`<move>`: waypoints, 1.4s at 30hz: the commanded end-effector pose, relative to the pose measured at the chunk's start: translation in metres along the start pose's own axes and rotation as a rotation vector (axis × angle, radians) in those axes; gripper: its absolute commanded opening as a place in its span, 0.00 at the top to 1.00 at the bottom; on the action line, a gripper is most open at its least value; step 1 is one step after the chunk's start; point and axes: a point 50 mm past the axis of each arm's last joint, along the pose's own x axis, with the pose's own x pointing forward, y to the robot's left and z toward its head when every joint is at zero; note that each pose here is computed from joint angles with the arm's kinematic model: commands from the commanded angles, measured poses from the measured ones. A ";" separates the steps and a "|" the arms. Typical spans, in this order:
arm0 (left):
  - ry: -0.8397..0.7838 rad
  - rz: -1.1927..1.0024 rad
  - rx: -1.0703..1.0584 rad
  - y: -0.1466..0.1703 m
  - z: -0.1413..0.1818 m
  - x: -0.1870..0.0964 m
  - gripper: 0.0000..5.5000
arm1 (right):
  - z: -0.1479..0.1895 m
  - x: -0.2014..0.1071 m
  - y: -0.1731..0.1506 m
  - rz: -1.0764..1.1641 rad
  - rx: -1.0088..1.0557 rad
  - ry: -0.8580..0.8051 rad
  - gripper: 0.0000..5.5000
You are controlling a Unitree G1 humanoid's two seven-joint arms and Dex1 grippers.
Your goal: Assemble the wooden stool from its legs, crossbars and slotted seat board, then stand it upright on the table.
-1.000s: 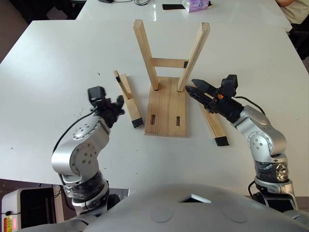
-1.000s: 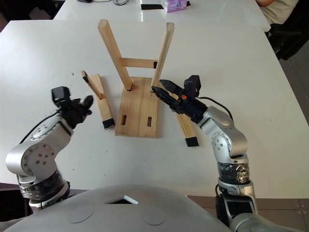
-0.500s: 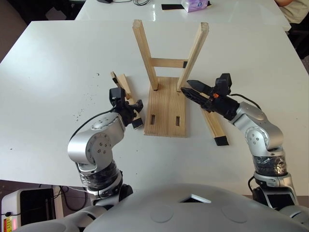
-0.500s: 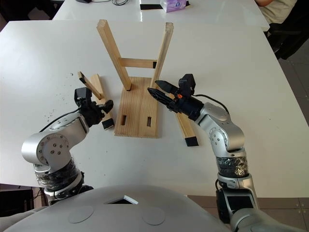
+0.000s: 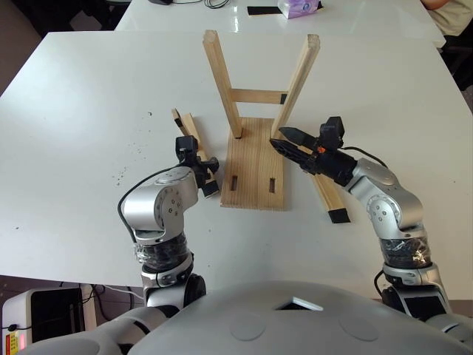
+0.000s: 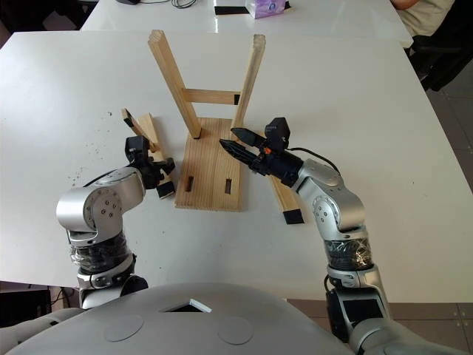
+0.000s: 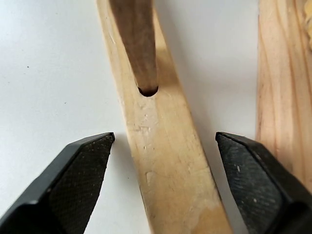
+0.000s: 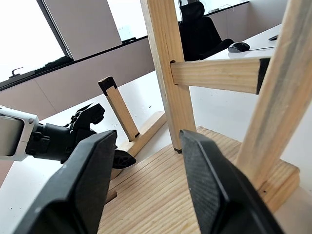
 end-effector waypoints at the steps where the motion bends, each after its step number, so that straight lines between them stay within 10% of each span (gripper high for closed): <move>1: 0.093 0.010 -0.019 0.009 -0.021 -0.007 0.33 | -0.003 -0.004 0.004 -0.024 0.004 -0.012 0.57; 18: 0.159 -0.031 0.102 0.043 -0.038 -0.007 0.63 | -0.002 0.000 0.008 -0.090 0.011 -0.083 0.57; 26: -0.433 0.008 -0.066 0.066 0.082 -0.001 0.63 | 0.058 0.008 0.004 -0.143 -0.046 -0.338 0.57; 31: -0.996 -0.246 -0.289 0.067 0.180 -0.063 0.63 | 0.119 0.015 -0.005 -0.190 -0.074 -0.532 0.57; 42: -1.391 -0.793 -0.263 0.029 0.181 -0.133 0.63 | 0.201 0.048 0.009 -0.135 -0.197 -0.491 0.57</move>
